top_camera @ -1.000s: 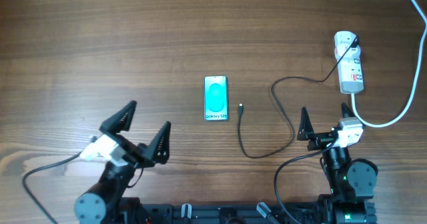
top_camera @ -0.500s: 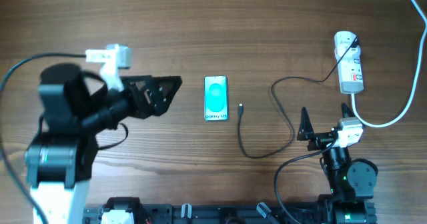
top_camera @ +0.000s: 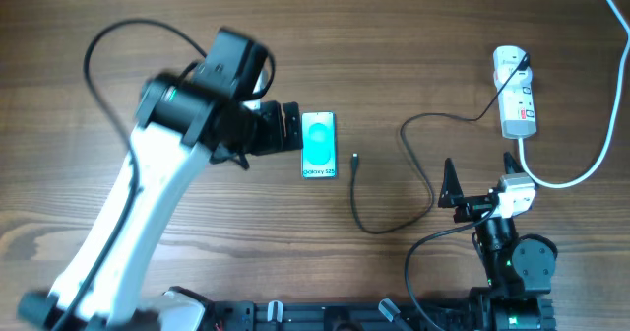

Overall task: Plug charger to phone and switch on socket
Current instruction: 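Move the left gripper over the phone and lower toward it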

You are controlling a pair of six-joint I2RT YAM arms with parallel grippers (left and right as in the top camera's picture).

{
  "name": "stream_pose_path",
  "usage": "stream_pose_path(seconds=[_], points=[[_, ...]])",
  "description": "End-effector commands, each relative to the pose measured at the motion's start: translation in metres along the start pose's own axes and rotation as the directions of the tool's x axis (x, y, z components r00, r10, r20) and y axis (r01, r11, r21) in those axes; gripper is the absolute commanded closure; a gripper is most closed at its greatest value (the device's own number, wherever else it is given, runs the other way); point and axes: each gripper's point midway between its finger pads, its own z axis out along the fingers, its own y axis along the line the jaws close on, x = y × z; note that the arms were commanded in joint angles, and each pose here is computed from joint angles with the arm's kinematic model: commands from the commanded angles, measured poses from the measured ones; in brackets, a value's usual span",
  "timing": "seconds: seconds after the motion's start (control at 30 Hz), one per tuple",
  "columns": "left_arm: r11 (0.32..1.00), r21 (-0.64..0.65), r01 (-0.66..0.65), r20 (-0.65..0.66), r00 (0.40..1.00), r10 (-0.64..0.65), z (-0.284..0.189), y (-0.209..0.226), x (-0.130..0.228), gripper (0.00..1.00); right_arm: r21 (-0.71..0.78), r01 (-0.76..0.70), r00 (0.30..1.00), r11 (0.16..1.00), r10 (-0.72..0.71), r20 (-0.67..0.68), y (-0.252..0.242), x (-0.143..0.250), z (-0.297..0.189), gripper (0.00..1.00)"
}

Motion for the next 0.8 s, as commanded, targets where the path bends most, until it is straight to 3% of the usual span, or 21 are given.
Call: stream_pose_path(seconds=[0.0,0.2,0.37,0.57,0.67,0.77], points=[[0.987,-0.162,0.026,-0.032,0.999,-0.031,0.033,0.008,-0.018,0.00,-0.002,0.010,1.000,1.000,-0.010,0.009,0.001,-0.002,0.000,0.00],[0.987,-0.159,0.016,-0.139,0.989,-0.039,0.075,-0.005,-0.018,0.00,-0.002,0.010,1.000,1.000,-0.010,0.009,0.001,-0.002,0.000,0.00],[0.976,-0.162,0.146,-0.102,0.981,-0.163,0.097,-0.013,-0.031,0.00,-0.002,0.010,1.000,1.000,-0.010,0.009,0.001,-0.002,0.000,0.00],[0.985,-0.133,0.108,-0.086,0.989,-0.120,0.132,-0.033,-0.044,0.00,-0.002,0.010,1.000,1.000,-0.010,0.009,0.001,-0.002,0.000,0.00],[0.998,-0.051,-0.030,-0.149,0.989,0.022,0.157,-0.051,-0.041,0.00,-0.002,0.010,1.000,1.000,-0.010,0.009,0.001,-0.002,0.000,0.00],[0.997,-0.073,-0.028,-0.179,0.984,0.014,0.175,-0.047,-0.040,0.00,-0.002,0.010,1.000,1.000,-0.010,0.009,0.001,-0.002,0.000,0.00]])
